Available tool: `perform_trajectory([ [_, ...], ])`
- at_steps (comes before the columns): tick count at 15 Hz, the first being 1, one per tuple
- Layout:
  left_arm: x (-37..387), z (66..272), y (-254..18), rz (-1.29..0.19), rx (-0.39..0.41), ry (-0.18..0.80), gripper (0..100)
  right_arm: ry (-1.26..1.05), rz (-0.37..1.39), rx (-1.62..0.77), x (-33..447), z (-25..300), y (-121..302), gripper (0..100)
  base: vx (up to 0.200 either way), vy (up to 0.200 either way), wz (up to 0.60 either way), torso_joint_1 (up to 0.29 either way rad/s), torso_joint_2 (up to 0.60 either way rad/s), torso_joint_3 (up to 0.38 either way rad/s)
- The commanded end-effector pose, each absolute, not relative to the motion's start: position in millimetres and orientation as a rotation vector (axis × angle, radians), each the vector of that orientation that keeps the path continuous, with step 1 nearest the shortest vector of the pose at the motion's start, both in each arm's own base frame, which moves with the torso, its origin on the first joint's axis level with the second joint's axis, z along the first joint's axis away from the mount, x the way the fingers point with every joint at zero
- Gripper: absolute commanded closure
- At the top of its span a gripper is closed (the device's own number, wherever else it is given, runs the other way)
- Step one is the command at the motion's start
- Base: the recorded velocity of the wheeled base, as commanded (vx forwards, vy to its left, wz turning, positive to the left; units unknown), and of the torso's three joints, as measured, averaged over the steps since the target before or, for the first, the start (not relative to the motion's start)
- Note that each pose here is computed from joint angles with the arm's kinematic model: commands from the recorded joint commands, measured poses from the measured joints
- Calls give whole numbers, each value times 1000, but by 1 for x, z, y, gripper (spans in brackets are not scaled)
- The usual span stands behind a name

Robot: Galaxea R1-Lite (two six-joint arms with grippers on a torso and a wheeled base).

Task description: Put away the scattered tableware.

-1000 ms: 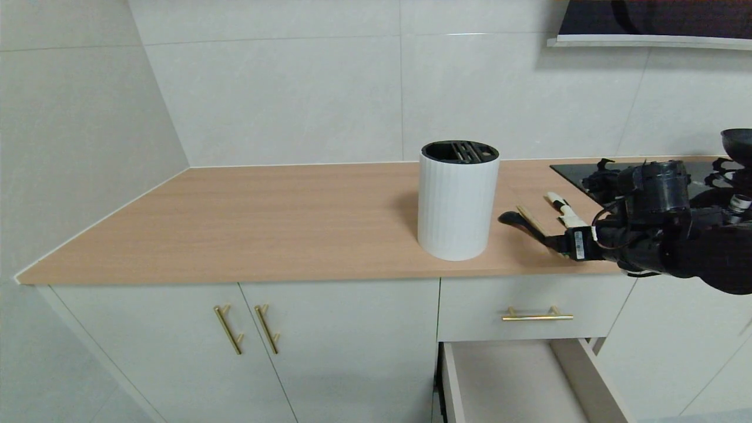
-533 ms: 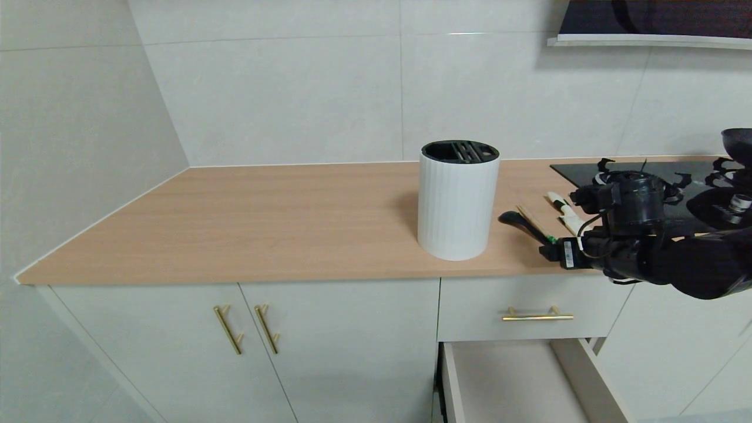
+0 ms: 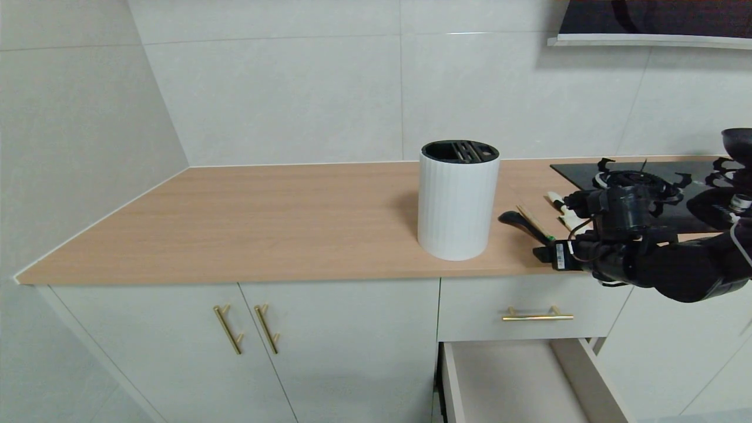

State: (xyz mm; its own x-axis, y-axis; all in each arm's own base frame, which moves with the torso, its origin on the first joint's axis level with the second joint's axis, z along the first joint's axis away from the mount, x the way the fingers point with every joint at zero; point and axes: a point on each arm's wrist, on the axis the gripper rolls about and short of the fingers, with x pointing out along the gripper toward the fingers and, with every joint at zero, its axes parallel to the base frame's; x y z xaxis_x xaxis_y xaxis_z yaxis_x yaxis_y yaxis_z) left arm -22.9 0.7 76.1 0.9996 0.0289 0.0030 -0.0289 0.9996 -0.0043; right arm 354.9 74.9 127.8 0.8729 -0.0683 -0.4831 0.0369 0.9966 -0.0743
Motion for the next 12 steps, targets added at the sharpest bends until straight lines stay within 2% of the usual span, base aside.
perform_trajectory([
  [1, -23, 76, 1, 29, -5, -3, 0, 515, -56, -66, 356, 125, 75, 0, 0, 0, 0, 0, 0, 0],
  [3, -23, 76, 1, 29, -5, -3, 0, 525, -56, -68, 357, 121, 75, 0, 0, 0, 0, 0, 0, 0],
  [4, -23, 76, 1, 29, -5, -3, 0, 527, -57, -69, 359, 119, 76, 100, 0, 0, 0, 0, 0, 0],
  [12, -23, 76, 1, 29, -5, -3, 0, 505, -62, -63, 357, 127, 75, 100, 0, 0, 0, 0, 0, 0],
])
